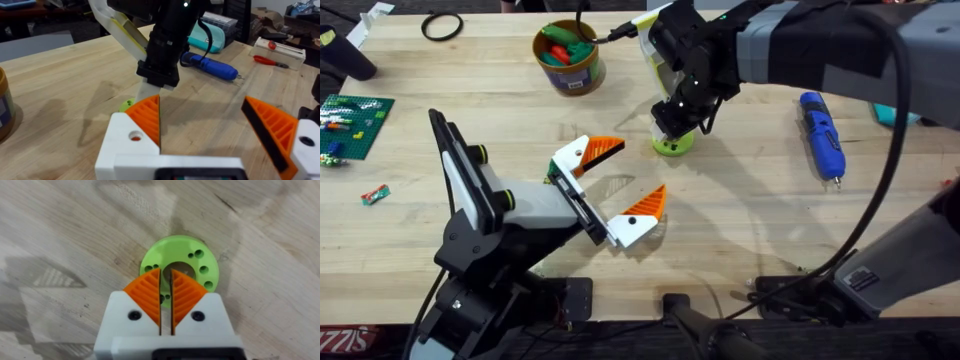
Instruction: Pick up the gripper from the table and insert it into the empty holder that is missing its gripper. Then pick up a screw, insert it into the mounting hole, and use the screwdriver to tighten it. Finally, clean up the table by picking up the vegetable and placing it into the bucket.
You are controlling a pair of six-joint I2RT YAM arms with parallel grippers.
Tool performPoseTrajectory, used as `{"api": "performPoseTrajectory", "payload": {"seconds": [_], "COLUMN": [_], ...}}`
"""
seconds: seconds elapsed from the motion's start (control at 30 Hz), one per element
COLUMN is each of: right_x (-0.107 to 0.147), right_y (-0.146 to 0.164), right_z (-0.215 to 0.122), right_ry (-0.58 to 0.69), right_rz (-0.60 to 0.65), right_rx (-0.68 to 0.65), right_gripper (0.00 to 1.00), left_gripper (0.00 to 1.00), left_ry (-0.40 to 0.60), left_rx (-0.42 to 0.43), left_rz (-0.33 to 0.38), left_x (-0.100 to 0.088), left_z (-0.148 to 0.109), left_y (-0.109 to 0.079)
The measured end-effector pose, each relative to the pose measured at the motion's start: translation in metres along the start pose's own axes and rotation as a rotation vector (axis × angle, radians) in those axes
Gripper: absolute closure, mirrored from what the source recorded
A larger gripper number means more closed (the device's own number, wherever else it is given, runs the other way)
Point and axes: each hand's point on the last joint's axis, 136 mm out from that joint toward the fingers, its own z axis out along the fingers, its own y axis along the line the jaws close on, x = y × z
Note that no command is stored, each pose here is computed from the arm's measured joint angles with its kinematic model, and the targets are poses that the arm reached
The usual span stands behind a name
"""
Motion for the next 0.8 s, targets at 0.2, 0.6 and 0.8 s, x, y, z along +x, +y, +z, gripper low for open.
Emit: {"api": "performPoseTrajectory", "payload": {"seconds": [0.2,0.6,0.8], "right_x": [0.004,0.009,0.030], "right_y": [0.000,0.001,0.001], "right_z": [0.000,-0.061,-0.080], "right_ry": [0.016,-0.061,-0.018], "right_rz": [0.000,-0.006,-0.021], "right_rx": [0.002,0.006,0.009], "right_gripper": [0.889,0.889,0.990], "left_gripper": [0.015,0.015,0.015], "left_ry": [0.000,0.000,0.000], "left_rx": [0.000,0.000,0.000], "left_rz": [0.000,0.000,0.000], "left_x": [0.000,0.000,0.000], "left_z": [0.000,0.000,0.000], "left_y": [0.000,0.000,0.000]}}
